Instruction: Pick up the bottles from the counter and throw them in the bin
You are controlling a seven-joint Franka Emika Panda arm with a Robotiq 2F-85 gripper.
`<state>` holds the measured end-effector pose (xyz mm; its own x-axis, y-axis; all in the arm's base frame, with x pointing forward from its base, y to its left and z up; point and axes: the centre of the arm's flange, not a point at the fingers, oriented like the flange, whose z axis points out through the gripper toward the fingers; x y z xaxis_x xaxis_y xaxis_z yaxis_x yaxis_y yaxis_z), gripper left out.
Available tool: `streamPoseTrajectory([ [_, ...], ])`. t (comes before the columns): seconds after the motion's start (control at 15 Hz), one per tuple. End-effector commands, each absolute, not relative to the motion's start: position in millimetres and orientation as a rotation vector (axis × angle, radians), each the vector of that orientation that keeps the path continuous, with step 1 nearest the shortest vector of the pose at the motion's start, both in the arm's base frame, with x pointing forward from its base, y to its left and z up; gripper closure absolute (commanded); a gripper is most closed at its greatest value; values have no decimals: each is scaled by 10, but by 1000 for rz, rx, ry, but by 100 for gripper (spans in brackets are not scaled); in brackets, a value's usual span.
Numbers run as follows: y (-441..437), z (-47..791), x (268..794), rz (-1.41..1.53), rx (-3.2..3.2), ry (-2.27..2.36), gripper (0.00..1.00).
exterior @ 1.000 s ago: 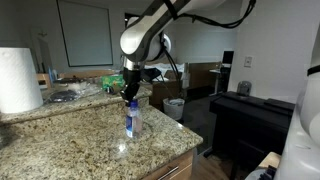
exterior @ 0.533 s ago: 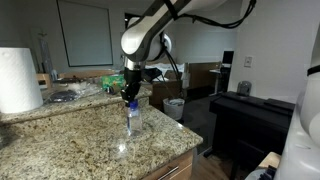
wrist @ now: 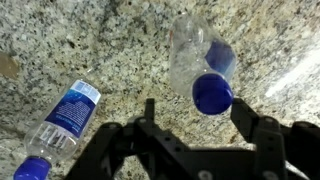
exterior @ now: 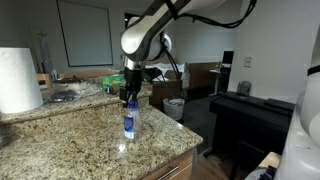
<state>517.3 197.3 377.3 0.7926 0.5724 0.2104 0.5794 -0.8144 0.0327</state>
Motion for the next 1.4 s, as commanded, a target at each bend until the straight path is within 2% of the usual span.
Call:
streamPoseTrajectory([
  [0.0,1938,3827,5060,-307,-2968,-952,0],
  [0.07,1939,3822,5053,-300,-2969,-954,0],
  [0.13,1940,3820,5051,-287,-2972,-957,16],
  [0.2,1941,3816,5044,-272,-2974,-960,25],
  [0.27,1940,3810,5035,-253,-2977,-965,28],
  [0.47,1939,3793,5013,-213,-2984,-973,50],
  [0.87,1921,3897,4978,-221,-2994,-1000,88],
  [0.93,1920,3928,4970,-229,-2999,-1010,91],
  [1.33,1582,4178,5126,-301,-3091,-937,90],
])
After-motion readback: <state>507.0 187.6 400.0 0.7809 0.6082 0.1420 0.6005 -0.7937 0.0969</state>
